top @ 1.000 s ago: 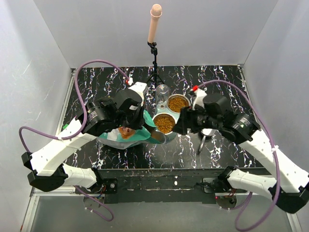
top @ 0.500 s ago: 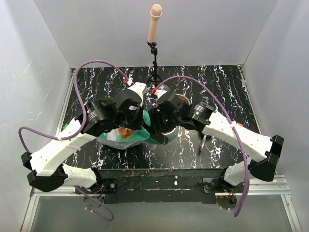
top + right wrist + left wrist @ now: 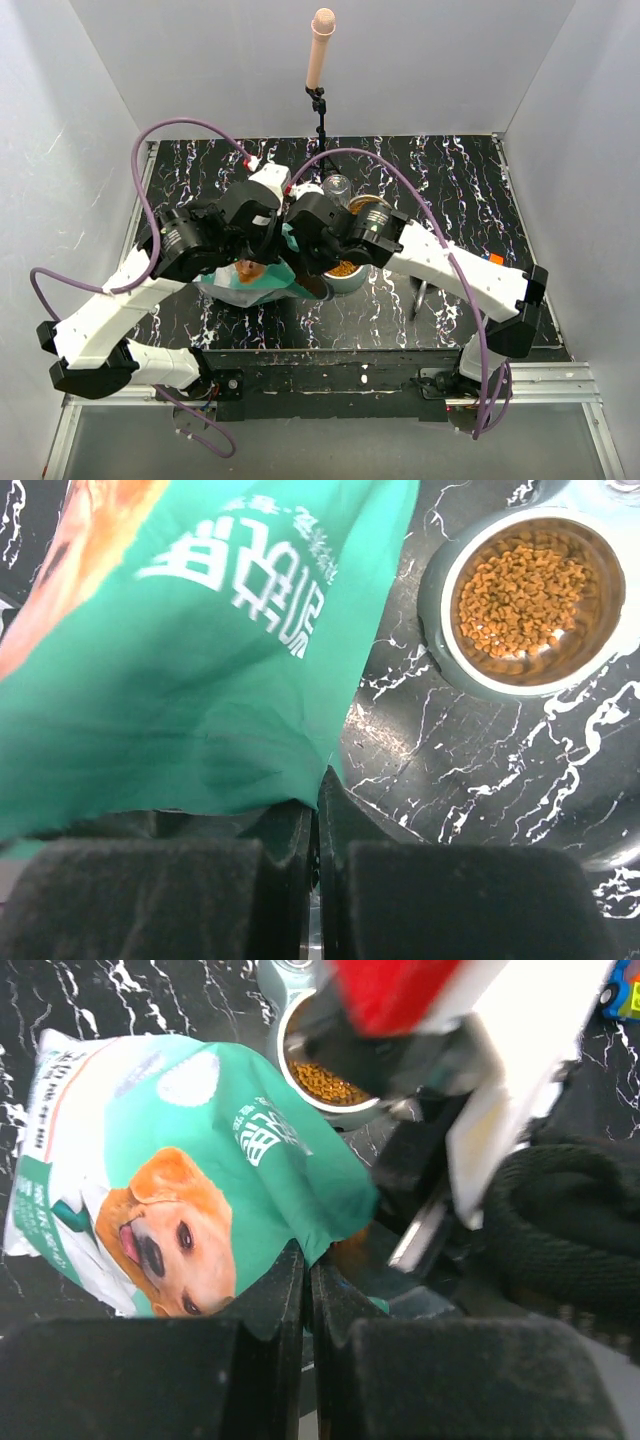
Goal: Serve the pet food
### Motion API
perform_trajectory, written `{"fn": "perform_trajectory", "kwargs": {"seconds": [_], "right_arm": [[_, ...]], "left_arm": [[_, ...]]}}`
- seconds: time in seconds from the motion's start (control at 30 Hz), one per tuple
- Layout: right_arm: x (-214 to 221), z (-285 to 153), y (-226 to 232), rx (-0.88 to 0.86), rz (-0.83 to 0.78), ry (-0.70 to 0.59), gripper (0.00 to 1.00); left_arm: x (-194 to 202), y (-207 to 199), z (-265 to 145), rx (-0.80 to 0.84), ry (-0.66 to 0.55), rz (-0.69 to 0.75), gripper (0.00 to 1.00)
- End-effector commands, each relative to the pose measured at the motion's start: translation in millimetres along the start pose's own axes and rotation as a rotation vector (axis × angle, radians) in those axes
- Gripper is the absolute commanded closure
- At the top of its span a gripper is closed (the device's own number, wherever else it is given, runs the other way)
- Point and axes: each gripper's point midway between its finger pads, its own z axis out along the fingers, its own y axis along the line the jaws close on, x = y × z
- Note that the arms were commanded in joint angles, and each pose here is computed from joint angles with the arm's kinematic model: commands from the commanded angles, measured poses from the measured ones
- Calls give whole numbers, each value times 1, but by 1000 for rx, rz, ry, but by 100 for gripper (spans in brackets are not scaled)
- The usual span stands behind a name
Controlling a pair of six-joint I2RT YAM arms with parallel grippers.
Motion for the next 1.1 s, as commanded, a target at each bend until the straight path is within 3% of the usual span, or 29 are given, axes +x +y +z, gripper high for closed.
{"fn": "perform_trajectory", "kwargs": {"seconds": [0.0, 0.13, 0.2, 0.3, 0.47, 0.57, 0.67, 0.83, 1.07], "right_arm": [[-31, -59, 5, -35, 63, -125, 99], [-42, -109, 25, -204, 216, -137, 99], [-39, -119, 36, -288, 293, -56, 99], [-29, -132, 25, -250, 395, 84, 99], [-25, -142, 37, -396, 563, 247, 99], [-13, -140, 32, -380, 642, 315, 99], [-14, -151, 22, -339, 689, 276, 99], [-32, -172, 27, -422, 736, 227, 99], [-46, -194, 34, -514, 778, 180, 99]], "left_arm": [[-62, -13, -61, 141, -274, -60, 97], [-79, -7, -80, 141, -348, -48, 66], [-86, -8, -87, 152, -372, -44, 53], [-86, -9, -87, 153, -368, -16, 40], [-77, -12, -82, 156, -299, 52, 32], [-71, -17, -83, 187, -259, 111, 31], [-60, -26, -85, 243, -196, 173, 32], [-36, -45, -90, 370, -77, 211, 35], [-28, -60, -103, 482, -55, 181, 25]]}}
